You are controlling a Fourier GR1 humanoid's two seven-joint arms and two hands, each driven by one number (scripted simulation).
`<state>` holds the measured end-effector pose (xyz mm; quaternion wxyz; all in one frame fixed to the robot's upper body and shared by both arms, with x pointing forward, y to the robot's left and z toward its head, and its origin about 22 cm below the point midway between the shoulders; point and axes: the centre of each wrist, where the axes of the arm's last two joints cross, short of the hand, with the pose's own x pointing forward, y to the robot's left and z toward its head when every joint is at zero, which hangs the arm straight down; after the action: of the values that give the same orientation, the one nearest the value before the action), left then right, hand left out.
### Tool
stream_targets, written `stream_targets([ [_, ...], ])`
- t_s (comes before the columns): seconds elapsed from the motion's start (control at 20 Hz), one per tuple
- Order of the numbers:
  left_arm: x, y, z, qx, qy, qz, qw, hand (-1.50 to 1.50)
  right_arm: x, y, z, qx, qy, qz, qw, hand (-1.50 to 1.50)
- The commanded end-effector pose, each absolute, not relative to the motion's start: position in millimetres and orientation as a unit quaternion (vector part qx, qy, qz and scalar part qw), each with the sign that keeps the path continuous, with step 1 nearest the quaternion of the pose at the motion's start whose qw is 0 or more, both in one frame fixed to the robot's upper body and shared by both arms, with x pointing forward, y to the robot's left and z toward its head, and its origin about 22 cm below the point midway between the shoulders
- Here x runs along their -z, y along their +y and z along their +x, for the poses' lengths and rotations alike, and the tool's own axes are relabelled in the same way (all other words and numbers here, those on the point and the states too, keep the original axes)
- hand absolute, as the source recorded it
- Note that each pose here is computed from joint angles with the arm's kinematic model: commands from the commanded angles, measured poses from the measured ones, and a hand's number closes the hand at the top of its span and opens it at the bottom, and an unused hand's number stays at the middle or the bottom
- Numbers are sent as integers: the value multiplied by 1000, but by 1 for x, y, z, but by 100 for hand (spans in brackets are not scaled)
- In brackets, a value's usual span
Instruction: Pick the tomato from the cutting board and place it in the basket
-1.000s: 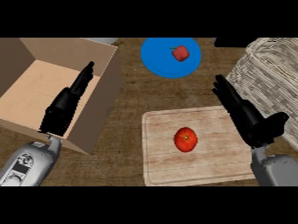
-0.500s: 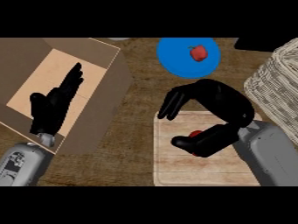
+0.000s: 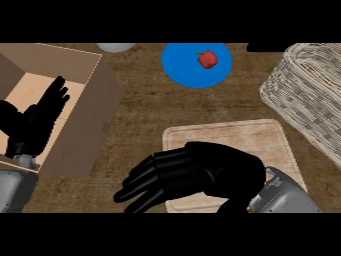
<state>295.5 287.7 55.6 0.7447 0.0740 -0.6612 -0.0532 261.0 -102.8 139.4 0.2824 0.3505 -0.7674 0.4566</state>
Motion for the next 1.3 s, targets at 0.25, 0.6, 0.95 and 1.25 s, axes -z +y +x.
stream_targets([
  [0.25, -47, 312, 294, 34, -634, 95, 767, 0, -243, -124, 272, -620, -734, 76, 265, -150],
  [0.6, -34, 302, 289, 35, -636, 85, 766, 0, -312, -140, 296, -663, -682, -59, 303, -150],
  [0.95, -45, 305, 290, 34, -639, 85, 764, 0, -336, -169, 326, -750, -578, -5, 322, -150],
  [1.25, -29, 311, 286, 33, -638, 81, 765, 0, -323, -206, 340, -740, -574, 62, 344, -150],
])
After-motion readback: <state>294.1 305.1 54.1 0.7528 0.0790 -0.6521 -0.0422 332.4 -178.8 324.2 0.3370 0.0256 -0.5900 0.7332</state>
